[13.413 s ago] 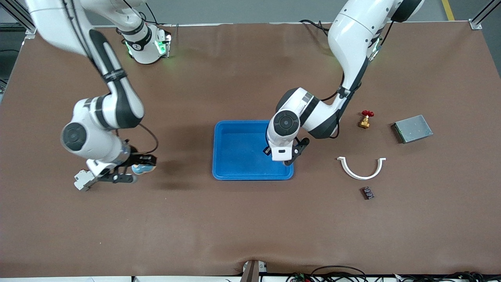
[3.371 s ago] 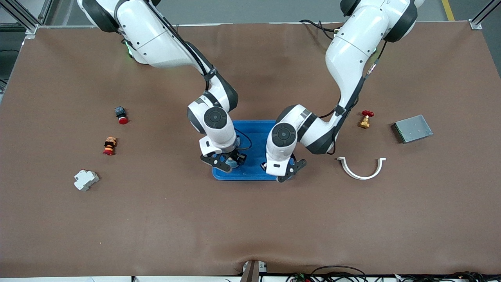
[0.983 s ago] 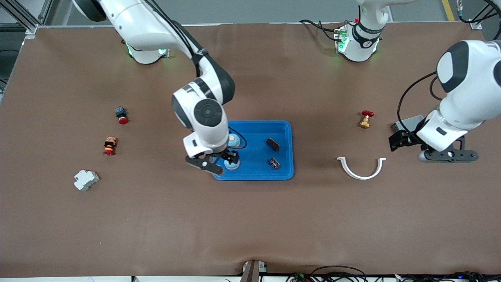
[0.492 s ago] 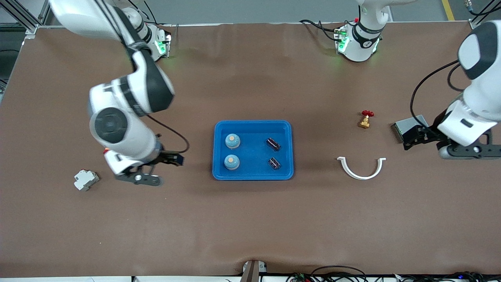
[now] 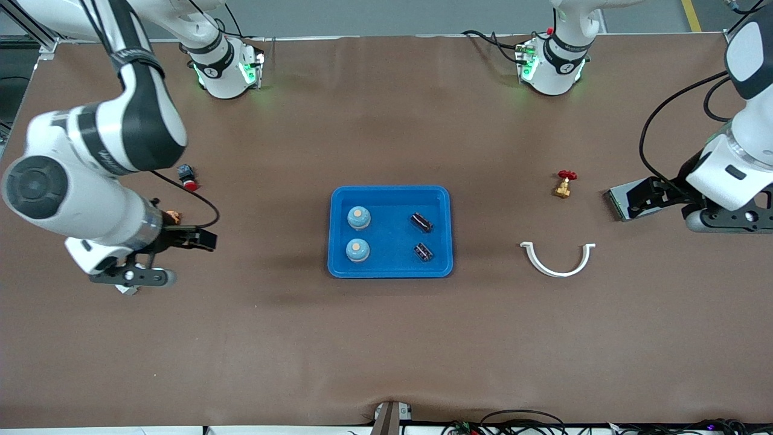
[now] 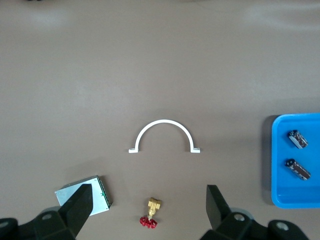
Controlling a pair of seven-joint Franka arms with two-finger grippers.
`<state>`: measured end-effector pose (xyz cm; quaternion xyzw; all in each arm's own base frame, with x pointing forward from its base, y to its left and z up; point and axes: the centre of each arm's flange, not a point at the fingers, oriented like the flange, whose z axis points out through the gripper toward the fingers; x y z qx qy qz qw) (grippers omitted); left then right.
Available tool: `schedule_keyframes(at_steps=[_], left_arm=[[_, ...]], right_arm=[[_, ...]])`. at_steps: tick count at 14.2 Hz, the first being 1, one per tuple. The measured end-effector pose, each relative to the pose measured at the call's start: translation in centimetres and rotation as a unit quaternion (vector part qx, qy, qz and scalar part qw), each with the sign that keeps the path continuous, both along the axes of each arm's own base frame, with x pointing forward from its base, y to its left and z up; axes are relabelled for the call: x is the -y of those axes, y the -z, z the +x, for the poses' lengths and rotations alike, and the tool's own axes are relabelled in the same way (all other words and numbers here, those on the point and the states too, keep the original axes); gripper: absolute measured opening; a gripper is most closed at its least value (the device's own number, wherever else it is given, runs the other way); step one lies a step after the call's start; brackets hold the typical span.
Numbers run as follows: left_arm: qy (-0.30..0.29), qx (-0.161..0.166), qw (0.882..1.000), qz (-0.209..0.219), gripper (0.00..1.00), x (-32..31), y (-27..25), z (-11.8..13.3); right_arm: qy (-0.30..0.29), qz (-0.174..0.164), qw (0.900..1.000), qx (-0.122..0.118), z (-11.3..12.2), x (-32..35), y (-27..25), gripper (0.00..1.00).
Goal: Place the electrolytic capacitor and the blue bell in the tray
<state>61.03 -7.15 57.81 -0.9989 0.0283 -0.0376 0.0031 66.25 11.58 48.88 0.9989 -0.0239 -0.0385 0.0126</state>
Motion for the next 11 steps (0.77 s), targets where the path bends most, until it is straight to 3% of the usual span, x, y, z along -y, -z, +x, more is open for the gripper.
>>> schedule_keyframes(at_steps=[11], left_arm=[[-0.007, -0.001, 1.0, 0.001, 1.0, -0.8, 0.0, 0.1]], right_arm=[[0.022, -0.005, 1.0, -0.017, -4.3, 5.0, -7.9, 1.0]])
